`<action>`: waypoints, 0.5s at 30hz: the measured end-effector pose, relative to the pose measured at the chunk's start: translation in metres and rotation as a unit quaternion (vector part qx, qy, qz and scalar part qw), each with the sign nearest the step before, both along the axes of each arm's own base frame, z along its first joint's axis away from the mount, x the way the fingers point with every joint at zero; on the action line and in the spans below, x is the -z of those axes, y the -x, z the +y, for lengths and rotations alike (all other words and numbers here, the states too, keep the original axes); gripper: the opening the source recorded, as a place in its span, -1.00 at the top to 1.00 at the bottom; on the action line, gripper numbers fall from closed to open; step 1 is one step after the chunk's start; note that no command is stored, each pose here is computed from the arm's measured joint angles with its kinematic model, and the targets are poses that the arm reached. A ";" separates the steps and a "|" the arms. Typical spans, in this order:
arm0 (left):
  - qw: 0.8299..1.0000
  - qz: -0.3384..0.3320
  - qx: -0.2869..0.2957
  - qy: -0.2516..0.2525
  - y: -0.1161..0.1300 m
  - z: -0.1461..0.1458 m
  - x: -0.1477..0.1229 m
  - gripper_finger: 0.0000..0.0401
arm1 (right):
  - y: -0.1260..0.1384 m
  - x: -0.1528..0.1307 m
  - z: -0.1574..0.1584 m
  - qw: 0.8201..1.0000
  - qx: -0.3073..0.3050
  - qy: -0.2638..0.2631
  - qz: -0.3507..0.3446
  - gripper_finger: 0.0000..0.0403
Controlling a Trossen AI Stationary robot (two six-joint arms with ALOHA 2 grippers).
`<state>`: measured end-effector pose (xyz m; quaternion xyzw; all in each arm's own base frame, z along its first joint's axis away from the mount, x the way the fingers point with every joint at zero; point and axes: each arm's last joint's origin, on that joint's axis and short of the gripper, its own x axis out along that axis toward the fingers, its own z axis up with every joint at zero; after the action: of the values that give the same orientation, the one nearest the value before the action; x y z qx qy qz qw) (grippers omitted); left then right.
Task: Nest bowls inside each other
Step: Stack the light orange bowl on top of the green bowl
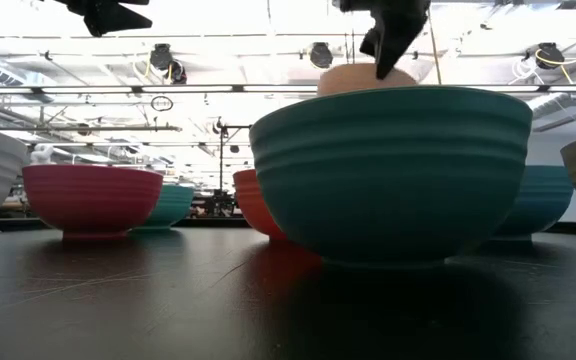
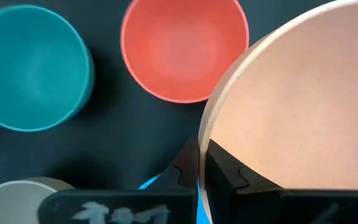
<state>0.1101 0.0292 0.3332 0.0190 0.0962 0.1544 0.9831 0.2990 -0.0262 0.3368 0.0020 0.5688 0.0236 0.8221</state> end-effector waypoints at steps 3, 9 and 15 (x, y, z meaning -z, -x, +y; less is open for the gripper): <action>1.000 0.003 0.000 0.003 0.000 0.000 0.001 -0.57 | -0.003 -0.010 0.009 1.000 -0.009 0.001 -0.013 1.00; 1.000 0.004 -0.001 0.004 0.000 0.000 0.001 -0.57 | -0.005 -0.020 0.027 0.999 -0.028 0.021 -0.026 1.00; 1.000 0.004 -0.001 0.005 0.000 0.000 0.001 -0.57 | -0.004 -0.021 0.034 0.999 -0.026 0.014 -0.024 1.00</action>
<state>0.1100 0.0292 0.3320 0.0152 0.1013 0.1545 0.9827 0.3029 0.0076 0.3575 -0.0243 0.5493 0.0370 0.8344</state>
